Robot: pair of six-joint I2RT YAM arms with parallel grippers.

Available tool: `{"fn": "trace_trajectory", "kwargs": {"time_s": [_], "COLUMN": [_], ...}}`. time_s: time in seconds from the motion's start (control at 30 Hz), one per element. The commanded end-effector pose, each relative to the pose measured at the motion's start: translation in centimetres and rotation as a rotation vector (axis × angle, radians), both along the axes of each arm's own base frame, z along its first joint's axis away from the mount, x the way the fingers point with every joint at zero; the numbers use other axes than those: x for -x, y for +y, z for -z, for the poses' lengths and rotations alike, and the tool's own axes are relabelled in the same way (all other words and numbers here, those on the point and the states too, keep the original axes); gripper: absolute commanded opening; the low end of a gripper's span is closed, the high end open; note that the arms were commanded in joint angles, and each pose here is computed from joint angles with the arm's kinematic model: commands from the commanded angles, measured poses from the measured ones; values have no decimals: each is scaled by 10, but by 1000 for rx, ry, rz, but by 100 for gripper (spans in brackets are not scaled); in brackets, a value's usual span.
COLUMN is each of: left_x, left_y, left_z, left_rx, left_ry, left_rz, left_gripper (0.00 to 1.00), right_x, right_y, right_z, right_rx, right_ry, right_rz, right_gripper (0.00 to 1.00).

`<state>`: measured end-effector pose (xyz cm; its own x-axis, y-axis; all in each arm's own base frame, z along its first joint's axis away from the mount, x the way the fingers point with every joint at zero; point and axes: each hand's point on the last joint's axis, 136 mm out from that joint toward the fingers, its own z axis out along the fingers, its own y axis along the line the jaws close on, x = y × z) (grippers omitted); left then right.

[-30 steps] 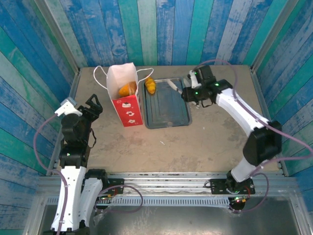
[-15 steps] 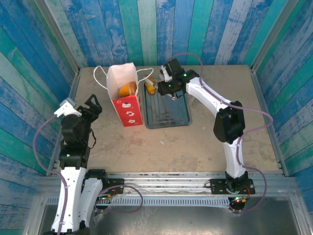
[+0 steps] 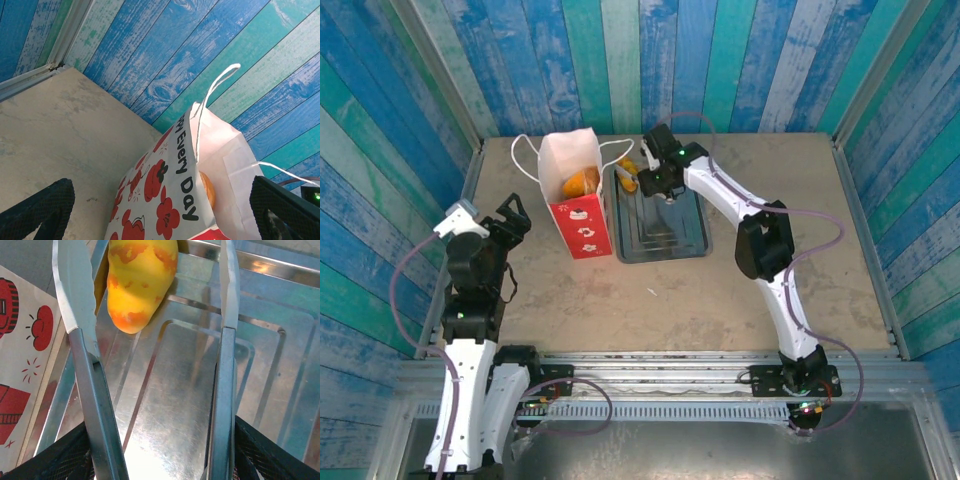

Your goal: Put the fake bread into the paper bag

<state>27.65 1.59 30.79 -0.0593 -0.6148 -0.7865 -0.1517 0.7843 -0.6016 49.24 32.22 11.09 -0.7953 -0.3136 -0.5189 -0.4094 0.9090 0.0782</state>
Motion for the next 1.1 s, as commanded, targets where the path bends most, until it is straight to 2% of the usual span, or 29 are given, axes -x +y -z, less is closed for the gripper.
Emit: {"fn": "trace_trajectory", "kwargs": {"time_s": [0.0, 0.4, 0.6, 0.77, 1.07], "left_x": [-3, -2, -3, -2, -3], "left_y": [-1, 1, 1, 1, -12], "left_z": [2, 0, 0, 0, -28], "left_rx": [-17, -21, -19, -17, 69], "left_ry": [-2, 1, 5, 6, -2], "left_rz": [9, 0, 2, 1, 66], "left_gripper": [94, 94, 94, 94, 94], "right_x": [-2, -9, -6, -5, 10], "right_y": [10, 13, 10, 7, -11], "right_z": [1, 28, 36, 22, -25], "right_rx": [-9, 16, 35, 35, 36], "right_ry": [-1, 24, 37, 16, -33], "right_rz": [-24, -24, -29, -24, 1], "right_gripper": [65, 59, 49, 41, 37]}}
